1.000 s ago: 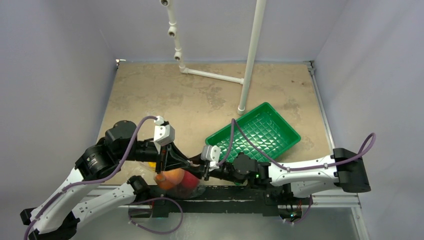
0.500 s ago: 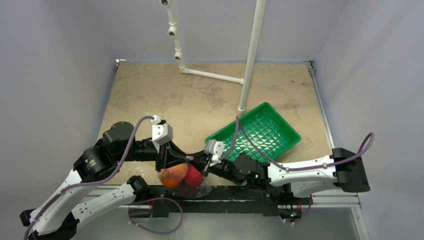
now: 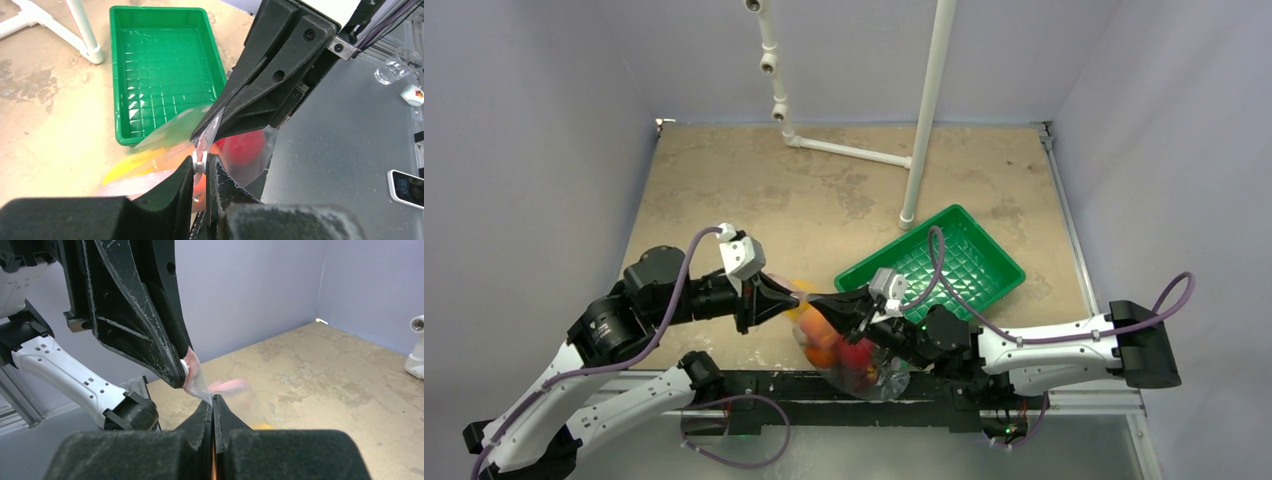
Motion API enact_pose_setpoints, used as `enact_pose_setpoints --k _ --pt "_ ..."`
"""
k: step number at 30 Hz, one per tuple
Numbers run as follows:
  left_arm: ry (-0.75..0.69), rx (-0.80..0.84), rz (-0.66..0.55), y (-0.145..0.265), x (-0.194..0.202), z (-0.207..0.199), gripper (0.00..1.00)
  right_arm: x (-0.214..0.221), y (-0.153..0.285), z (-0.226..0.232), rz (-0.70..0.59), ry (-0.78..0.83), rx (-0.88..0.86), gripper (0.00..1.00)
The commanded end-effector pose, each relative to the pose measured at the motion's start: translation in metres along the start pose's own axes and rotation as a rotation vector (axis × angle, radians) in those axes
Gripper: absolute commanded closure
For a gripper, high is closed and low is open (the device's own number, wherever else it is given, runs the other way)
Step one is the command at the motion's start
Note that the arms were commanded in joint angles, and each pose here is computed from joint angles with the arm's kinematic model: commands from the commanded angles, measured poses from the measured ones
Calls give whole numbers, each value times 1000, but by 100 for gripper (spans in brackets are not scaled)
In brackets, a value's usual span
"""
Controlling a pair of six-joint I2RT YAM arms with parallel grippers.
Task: Place the food in the zip-top bag and seal the zipper
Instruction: Adjust the zipper food storage bag at the center of the board.
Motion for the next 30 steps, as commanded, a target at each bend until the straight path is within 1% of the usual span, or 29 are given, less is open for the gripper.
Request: enact_pose_setpoints --k 1,10,11,12,13,15,17,19,20,22,25,28,30 --pt "9 -83 23 1 7 5 100 -43 -1 9 -192 -80 -24 100" --pt "-13 19 -82 3 -12 -2 100 -37 6 14 -89 -80 -95 100" --pt "-20 29 -94 5 -15 -4 100 -37 7 15 -73 -80 -105 98" --pt "-29 41 -106 7 -17 -5 100 -36 7 15 -54 -79 -112 94" --pt "-35 53 -117 8 -20 -6 100 -36 7 17 -38 -81 -122 88" --pt "-44 65 -130 10 -23 -7 100 -36 9 16 -17 -83 -112 69" --pt "-47 71 -131 10 -25 -7 100 -37 12 16 7 -88 -104 54" --pt "-46 82 -133 11 -27 -8 100 -38 16 16 24 -85 -115 37" --pt "-44 88 -133 10 -27 -8 100 -39 17 15 28 -81 -107 26" --pt "-40 105 -139 9 -28 -9 100 -42 20 13 25 -71 -101 3" --pt "-37 124 -139 7 -29 -10 100 -49 21 11 10 -54 -72 1" --pt "-40 133 -136 5 -29 -9 100 -57 20 6 -18 -81 26 1" --pt "-44 135 -134 4 -31 -9 100 -58 16 7 22 -18 36 1"
Point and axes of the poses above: each gripper's point midway between its finger pads, its own y axis back along the fingers, its own z axis along the line the jaws close on, x = y × z, the point moved 10 cm from there along y, back along the fingers, and after that the axes turned 13 degrees about -y, right-handed, at the moved point
